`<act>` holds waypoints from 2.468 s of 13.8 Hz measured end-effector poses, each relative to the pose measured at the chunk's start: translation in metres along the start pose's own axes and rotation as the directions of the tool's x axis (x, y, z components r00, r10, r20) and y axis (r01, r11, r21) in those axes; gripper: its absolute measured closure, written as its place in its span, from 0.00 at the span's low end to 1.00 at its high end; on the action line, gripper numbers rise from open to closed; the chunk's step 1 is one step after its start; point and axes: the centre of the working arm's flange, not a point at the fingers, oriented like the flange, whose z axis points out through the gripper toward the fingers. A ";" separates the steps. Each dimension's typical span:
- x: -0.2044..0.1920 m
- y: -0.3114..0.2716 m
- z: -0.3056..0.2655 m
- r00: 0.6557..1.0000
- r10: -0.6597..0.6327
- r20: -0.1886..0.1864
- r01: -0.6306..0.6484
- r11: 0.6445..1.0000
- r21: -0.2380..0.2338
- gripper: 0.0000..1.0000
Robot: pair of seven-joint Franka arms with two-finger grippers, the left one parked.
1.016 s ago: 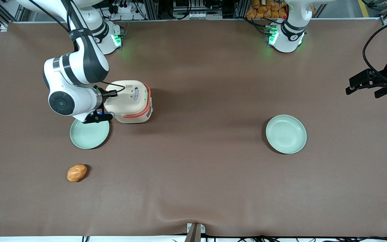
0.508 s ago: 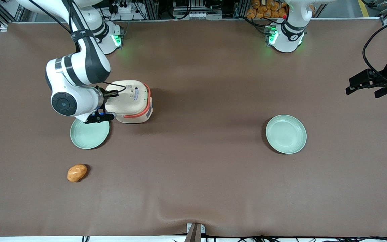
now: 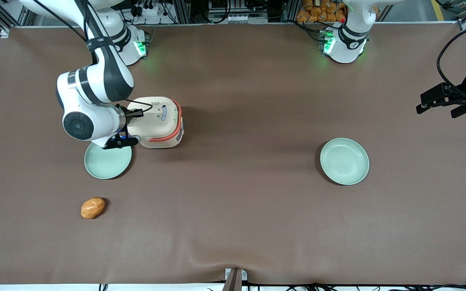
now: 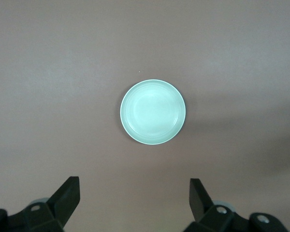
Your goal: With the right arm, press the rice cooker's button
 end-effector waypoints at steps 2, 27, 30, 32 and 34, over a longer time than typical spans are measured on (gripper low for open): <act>-0.004 -0.002 -0.018 1.000 -0.006 -0.008 0.006 1.000 0.001 0.99; -0.124 0.141 -0.263 0.901 0.136 -0.412 -0.139 0.990 0.023 0.00; -0.126 0.155 -0.263 0.901 0.137 -0.412 -0.140 0.990 0.024 0.00; -0.126 0.156 -0.263 0.901 0.140 -0.412 -0.142 0.990 0.025 0.00; -0.127 0.159 -0.262 0.900 0.146 -0.411 -0.148 0.989 0.028 0.00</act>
